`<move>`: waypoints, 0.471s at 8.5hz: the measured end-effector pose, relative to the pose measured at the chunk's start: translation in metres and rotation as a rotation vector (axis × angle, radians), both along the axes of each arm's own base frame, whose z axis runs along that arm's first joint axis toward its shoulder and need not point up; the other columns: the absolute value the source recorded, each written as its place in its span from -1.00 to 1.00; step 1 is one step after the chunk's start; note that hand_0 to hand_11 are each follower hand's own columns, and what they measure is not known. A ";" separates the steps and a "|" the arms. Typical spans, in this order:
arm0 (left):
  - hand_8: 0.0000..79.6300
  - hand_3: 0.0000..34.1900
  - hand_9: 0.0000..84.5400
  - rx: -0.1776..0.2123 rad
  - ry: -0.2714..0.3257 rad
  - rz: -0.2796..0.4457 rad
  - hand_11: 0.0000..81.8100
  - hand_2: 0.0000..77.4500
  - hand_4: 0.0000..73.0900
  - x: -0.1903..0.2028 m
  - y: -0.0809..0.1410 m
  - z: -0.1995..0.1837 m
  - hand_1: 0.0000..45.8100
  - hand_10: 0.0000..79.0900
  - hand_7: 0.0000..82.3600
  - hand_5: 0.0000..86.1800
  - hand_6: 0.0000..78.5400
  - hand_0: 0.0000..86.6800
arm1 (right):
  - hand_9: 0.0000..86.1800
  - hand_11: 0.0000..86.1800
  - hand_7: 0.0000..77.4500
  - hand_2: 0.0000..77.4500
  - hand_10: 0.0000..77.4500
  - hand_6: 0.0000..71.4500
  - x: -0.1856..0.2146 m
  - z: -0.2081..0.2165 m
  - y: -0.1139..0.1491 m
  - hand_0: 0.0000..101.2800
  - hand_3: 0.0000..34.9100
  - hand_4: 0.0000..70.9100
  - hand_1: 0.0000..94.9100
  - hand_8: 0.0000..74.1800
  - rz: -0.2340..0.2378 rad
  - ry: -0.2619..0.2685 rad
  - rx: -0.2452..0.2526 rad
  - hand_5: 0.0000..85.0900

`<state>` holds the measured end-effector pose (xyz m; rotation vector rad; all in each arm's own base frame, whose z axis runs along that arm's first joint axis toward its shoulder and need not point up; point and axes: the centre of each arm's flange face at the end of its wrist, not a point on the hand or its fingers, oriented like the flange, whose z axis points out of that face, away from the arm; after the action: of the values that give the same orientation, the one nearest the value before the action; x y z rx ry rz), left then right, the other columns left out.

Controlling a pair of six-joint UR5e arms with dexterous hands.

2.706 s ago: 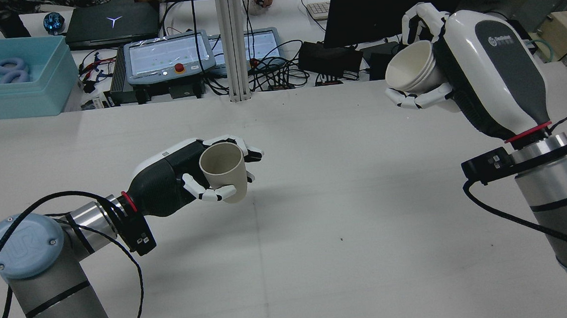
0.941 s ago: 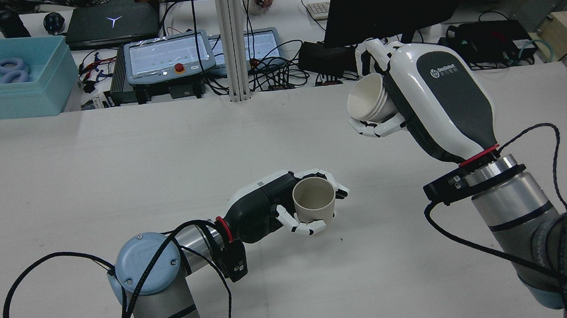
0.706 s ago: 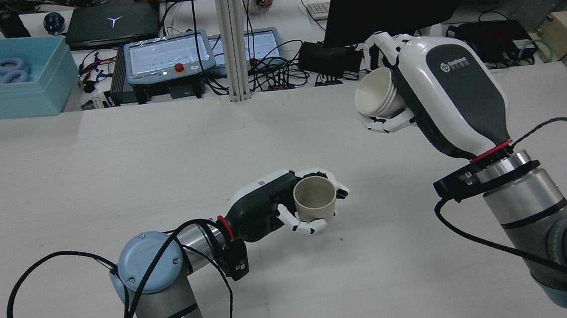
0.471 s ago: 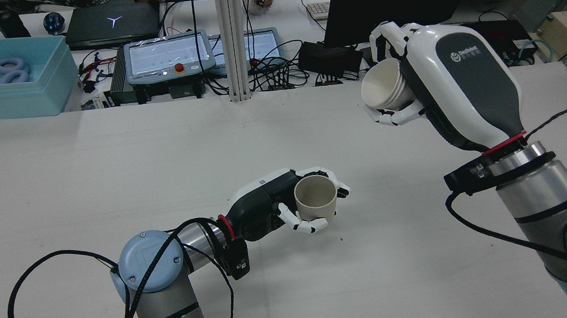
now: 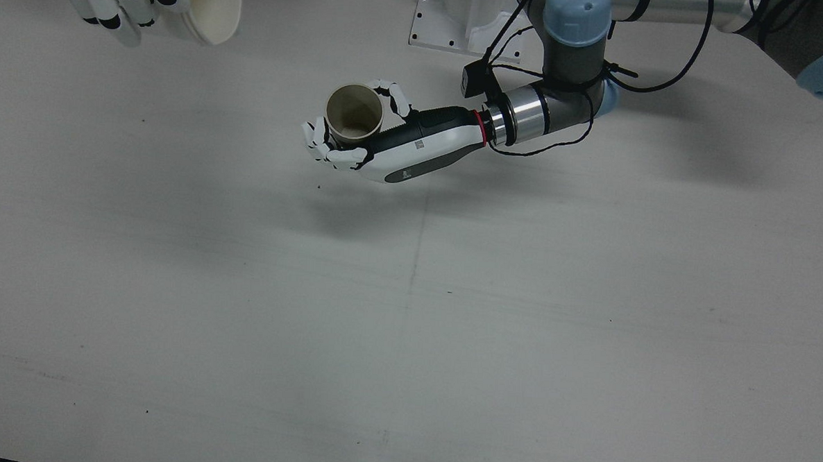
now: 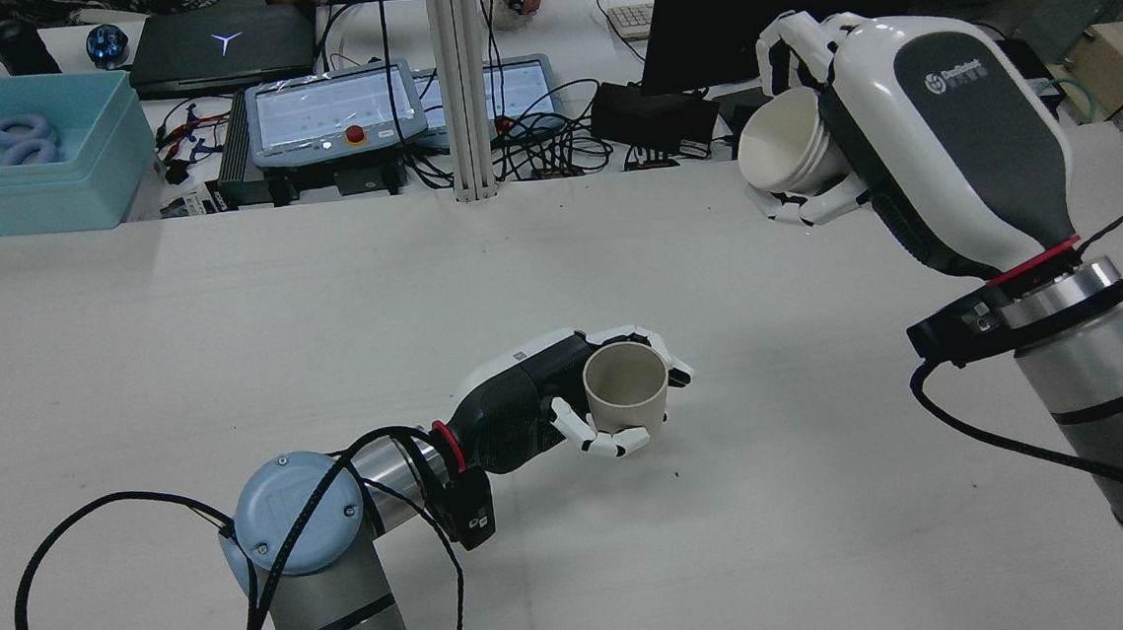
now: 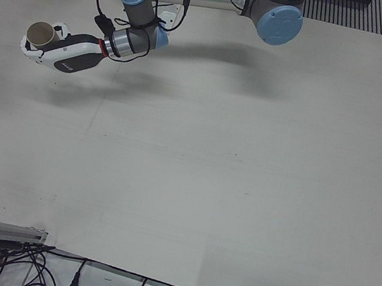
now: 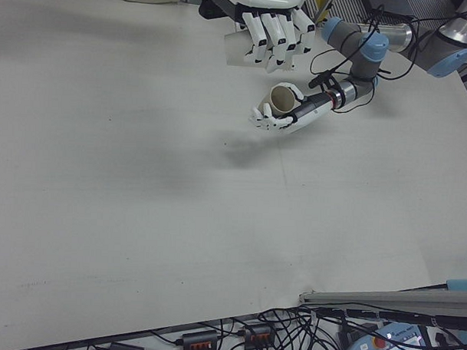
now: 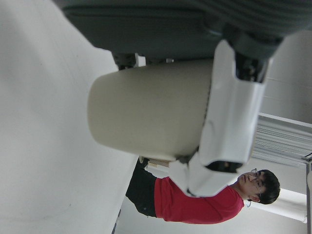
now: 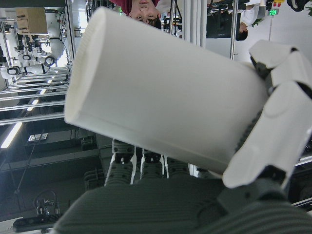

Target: Pour water

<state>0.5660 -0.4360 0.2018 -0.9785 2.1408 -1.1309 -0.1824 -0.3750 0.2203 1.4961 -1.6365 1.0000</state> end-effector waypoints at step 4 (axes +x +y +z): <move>-0.44 -1.00 -0.41 -0.001 0.001 -0.033 -0.11 0.15 -0.43 -0.015 -0.020 -0.001 -0.05 -0.45 -0.30 0.23 -0.18 0.84 | 0.11 0.37 0.69 -0.10 0.06 0.36 0.019 0.003 -0.011 -0.01 -1.00 -0.72 -0.76 -0.07 0.056 -0.001 -0.007 0.64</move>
<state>0.5506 -0.4559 0.2010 -0.9474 2.1644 -1.1481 -0.1633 -0.3860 0.2228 1.5448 -1.5976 1.0360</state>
